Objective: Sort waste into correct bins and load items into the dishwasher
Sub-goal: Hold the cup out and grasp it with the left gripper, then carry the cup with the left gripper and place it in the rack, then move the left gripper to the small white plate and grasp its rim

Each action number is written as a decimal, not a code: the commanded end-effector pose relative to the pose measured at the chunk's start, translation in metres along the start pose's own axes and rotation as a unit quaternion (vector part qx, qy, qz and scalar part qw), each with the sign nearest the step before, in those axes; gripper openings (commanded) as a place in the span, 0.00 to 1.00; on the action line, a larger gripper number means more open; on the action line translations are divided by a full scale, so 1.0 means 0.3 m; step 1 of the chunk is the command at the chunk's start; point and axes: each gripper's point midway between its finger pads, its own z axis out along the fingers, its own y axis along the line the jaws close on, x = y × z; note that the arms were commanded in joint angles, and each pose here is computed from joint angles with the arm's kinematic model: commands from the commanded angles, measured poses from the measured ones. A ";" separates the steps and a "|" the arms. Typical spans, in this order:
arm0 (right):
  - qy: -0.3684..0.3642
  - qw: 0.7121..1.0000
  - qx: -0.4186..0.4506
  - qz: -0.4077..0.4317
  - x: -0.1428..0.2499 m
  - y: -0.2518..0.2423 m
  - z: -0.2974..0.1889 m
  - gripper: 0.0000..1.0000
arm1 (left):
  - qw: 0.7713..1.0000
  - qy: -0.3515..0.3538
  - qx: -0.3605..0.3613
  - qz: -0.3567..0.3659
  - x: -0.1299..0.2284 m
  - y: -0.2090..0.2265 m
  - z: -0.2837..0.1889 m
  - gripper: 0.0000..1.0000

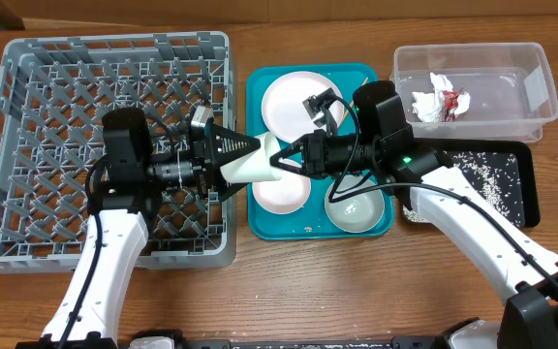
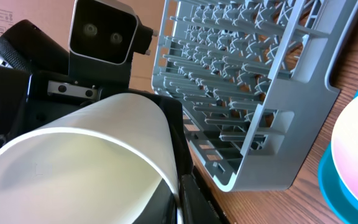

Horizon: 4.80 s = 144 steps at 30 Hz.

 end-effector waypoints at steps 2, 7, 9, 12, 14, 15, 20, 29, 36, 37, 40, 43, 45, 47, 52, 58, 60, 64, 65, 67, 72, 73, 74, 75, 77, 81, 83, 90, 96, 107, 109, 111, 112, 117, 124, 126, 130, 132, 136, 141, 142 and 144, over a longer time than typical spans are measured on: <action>0.010 1.000 -0.002 0.001 0.022 0.001 0.010 0.04 | 1.000 -0.010 0.005 0.010 -0.022 -0.029 -0.020 0.91; 0.010 1.000 -0.002 -0.001 0.022 0.001 0.010 0.04 | 1.000 -0.008 0.006 0.010 -0.021 -0.030 -0.021 0.74; 0.011 1.000 -0.001 -0.002 0.023 -0.001 0.010 0.04 | 1.000 -0.007 0.006 0.010 -0.019 -0.031 -0.021 0.64; 0.011 1.000 0.000 -0.002 0.025 -0.002 0.010 0.04 | 1.000 -0.007 0.006 0.012 -0.020 -0.031 -0.021 0.47; 0.011 1.000 0.000 -0.003 0.025 -0.002 0.010 0.04 | 1.000 -0.007 0.006 0.014 -0.020 -0.031 -0.021 0.40; 0.011 1.000 0.000 -0.003 0.025 -0.002 0.010 0.04 | 1.000 -0.007 0.006 0.015 -0.020 -0.032 -0.021 0.38; 0.009 1.000 0.000 -0.016 0.020 -0.005 0.006 0.50 | 0.998 -0.007 0.011 0.062 -0.023 -0.050 -0.022 0.25; -0.043 0.998 0.043 -0.019 -0.071 -0.112 -0.105 0.88 | 0.985 -0.047 0.017 0.163 -0.084 -0.110 -0.050 0.25; -0.081 0.986 0.144 0.002 -0.102 -0.269 -0.189 1.00 | 0.963 -0.196 -0.065 0.171 -0.261 -0.018 -0.165 0.28; -0.087 0.983 0.164 0.008 -0.105 -0.293 -0.197 1.00 | 0.955 -0.228 -0.100 0.161 -0.296 0.020 -0.194 0.28; -0.096 0.976 0.196 0.017 -0.105 -0.331 -0.211 1.00 | 0.937 -0.259 -0.187 0.144 -0.320 0.081 -0.239 0.27; -0.103 0.970 0.220 0.024 -0.106 -0.360 -0.224 1.00 | 0.909 -0.264 -0.292 0.138 -0.299 0.087 -0.297 0.25; -0.108 0.966 0.234 0.025 -0.110 -0.375 -0.233 1.00 | 0.884 -0.263 -0.361 0.138 -0.266 0.059 -0.345 0.24; -0.112 0.964 0.242 0.026 -0.113 -0.383 -0.238 1.00 | 0.851 -0.268 -0.433 0.129 -0.218 0.025 -0.408 0.25; -0.117 0.958 0.261 0.030 -0.113 -0.406 -0.251 1.00 | 0.773 -0.263 -0.571 0.081 -0.055 -0.009 -0.527 0.27; -0.125 0.949 0.288 0.036 -0.114 -0.435 -0.270 1.00 | 0.741 -0.209 -0.638 0.008 0.081 0.110 -0.532 0.26; -0.126 0.947 0.294 0.038 -0.111 -0.442 -0.274 1.00 | 0.736 -0.193 -0.649 -0.009 0.102 0.156 -0.528 0.26; -0.124 0.947 0.294 0.040 -0.108 -0.443 -0.274 1.00 | 0.733 -0.172 -0.658 -0.020 0.099 0.264 -0.504 0.26; -0.124 0.947 0.294 0.040 -0.107 -0.443 -0.274 1.00 | 0.733 -0.170 -0.658 -0.020 0.094 0.290 -0.497 0.26; -0.122 0.947 0.295 0.042 -0.104 -0.445 -0.274 1.00 | 0.733 -0.168 -0.659 -0.019 0.080 0.343 -0.486 0.26; -0.118 0.946 0.297 0.046 -0.095 -0.449 -0.275 1.00 | 0.735 -0.171 -0.656 -0.007 0.045 0.427 -0.459 0.25; -0.118 0.946 0.298 0.047 -0.094 -0.449 -0.275 1.00 | 0.736 -0.171 -0.655 -0.005 0.041 0.439 -0.454 0.25; -0.117 0.946 0.298 0.047 -0.093 -0.450 -0.275 1.00 | 0.734 -0.171 -0.657 -0.004 0.040 0.448 -0.455 0.26; -0.117 0.946 0.298 0.048 -0.092 -0.450 -0.275 1.00 | 0.730 -0.173 -0.661 -0.001 0.037 0.457 -0.458 0.26; -0.116 0.946 0.298 0.049 -0.090 -0.451 -0.275 1.00 | 0.722 -0.174 -0.670 0.003 0.035 0.479 -0.465 0.26; -0.116 0.946 0.299 0.049 -0.090 -0.451 -0.275 1.00 | 0.721 -0.175 -0.670 0.003 0.033 0.524 -0.454 0.27; -0.116 0.946 0.299 0.049 -0.090 -0.451 -0.275 1.00 | 0.722 -0.181 -0.668 0.004 0.025 0.546 -0.447 0.27; -0.114 0.946 0.300 0.051 -0.085 -0.453 -0.275 1.00 | 0.722 -0.184 -0.667 -0.001 0.026 0.586 -0.445 0.56; -0.114 0.946 0.300 0.051 -0.086 -0.453 -0.275 1.00 | 0.724 -0.190 -0.663 0.004 0.013 0.562 -0.442 0.67; -0.115 0.946 0.299 0.050 -0.088 -0.452 -0.275 1.00 | 0.731 -0.201 -0.651 0.042 -0.031 0.403 -0.436 0.91; -0.115 0.946 0.299 0.050 -0.087 -0.452 -0.275 1.00 | 0.734 -0.195 -0.649 0.047 -0.030 0.386 -0.431 0.91; -0.115 0.946 0.299 0.050 -0.088 -0.451 -0.275 1.00 | 0.738 -0.194 -0.645 0.047 -0.028 0.374 -0.427 0.91; -0.115 0.946 0.299 0.050 -0.089 -0.450 -0.275 1.00 | 0.741 -0.194 -0.641 0.049 -0.029 0.363 -0.421 0.90; -0.118 0.948 0.294 0.014 -0.108 -0.388 -0.295 1.00 | 0.751 -0.198 -0.627 0.067 -0.034 0.266 -0.412 0.86; -0.152 0.942 0.299 -0.029 -0.125 -0.224 -0.385 1.00 | 0.771 -0.187 -0.591 0.146 -0.033 0.082 -0.336 0.86; -0.157 0.940 0.303 -0.032 -0.112 -0.200 -0.406 1.00 | 0.774 -0.184 -0.582 0.167 -0.035 0.059 -0.299 0.87; -0.162 0.933 0.321 -0.028 -0.083 -0.189 -0.441 1.00 | 0.778 -0.171 -0.570 0.200 -0.033 0.042 -0.227 0.89; -0.162 0.929 0.332 -0.024 -0.073 -0.196 -0.454 1.00 | 0.778 -0.161 -0.565 0.222 -0.033 0.034 -0.194 0.90; -0.157 0.927 0.341 -0.016 -0.057 -0.209 -0.459 1.00 | 0.778 -0.153 -0.558 0.244 -0.041 0.027 -0.148 0.91; -0.153 0.927 0.343 -0.012 -0.049 -0.213 -0.460 1.00 | 0.780 -0.147 -0.553 0.253 -0.055 0.032 -0.110 0.92; -0.153 0.927 0.343 -0.012 -0.049 -0.213 -0.460 1.00 | 0.780 -0.146 -0.553 0.253 -0.061 0.036 -0.103 0.92; -0.153 0.927 0.343 -0.012 -0.049 -0.213 -0.460 1.00 | 0.780 -0.145 -0.554 0.252 -0.072 0.044 -0.095 0.92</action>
